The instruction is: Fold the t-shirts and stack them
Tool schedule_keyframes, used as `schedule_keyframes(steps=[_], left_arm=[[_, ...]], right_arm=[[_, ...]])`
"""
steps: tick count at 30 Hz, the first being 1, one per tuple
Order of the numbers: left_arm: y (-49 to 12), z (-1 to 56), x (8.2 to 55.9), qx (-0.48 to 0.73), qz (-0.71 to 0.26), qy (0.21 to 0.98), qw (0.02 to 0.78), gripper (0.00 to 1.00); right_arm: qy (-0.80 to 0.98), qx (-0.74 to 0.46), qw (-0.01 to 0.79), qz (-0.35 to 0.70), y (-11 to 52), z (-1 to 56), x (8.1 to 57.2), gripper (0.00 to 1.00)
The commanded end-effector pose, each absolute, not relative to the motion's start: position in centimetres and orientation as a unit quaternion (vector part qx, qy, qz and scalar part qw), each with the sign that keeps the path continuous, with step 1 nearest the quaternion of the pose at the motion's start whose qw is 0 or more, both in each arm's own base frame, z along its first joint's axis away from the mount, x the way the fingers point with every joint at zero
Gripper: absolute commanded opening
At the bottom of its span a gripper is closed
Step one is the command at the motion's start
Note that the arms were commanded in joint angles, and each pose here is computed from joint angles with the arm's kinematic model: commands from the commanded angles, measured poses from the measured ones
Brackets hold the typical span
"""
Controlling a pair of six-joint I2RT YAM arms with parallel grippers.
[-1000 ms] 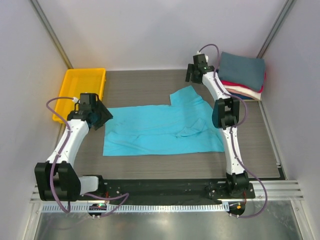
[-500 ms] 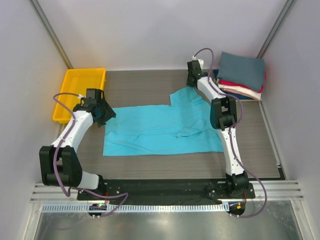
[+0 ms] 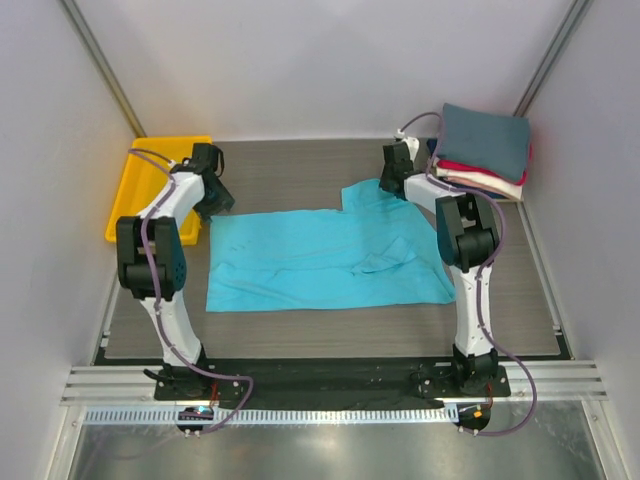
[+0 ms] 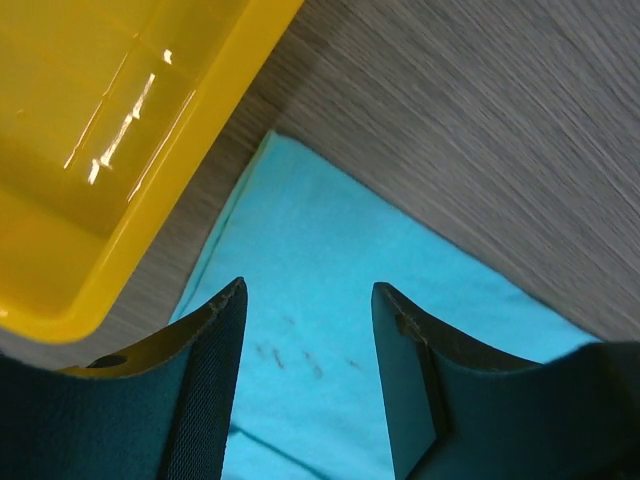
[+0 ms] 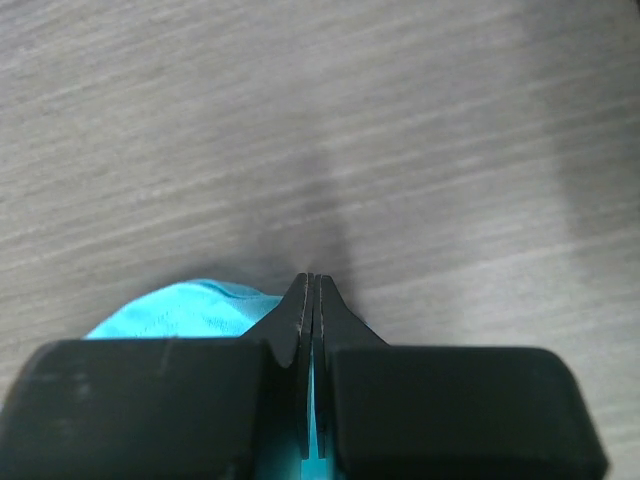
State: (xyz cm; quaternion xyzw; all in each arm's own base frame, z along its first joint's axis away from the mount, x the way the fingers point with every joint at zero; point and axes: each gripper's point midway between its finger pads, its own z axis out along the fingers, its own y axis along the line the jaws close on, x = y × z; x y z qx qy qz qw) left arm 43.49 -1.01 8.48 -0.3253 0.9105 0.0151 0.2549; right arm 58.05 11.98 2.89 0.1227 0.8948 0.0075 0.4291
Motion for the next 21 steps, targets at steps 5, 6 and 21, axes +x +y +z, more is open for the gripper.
schedule_keyframes(steps=[5,6,21], left_arm=[[0.6,6.0,46.3,-0.342,0.075,0.908,0.23,0.55],[0.7,5.8,46.5,-0.342,0.079,0.908,0.227,0.55],[0.8,1.3,47.4,-0.361,0.106,0.906,0.193,0.54]], right_arm=[[0.9,0.132,0.415,0.019,11.9,2.0,55.5,0.01],[0.899,0.135,0.415,0.019,11.6,2.1,55.5,0.01],[0.899,0.149,0.403,0.087,11.5,1.4,55.5,0.01]])
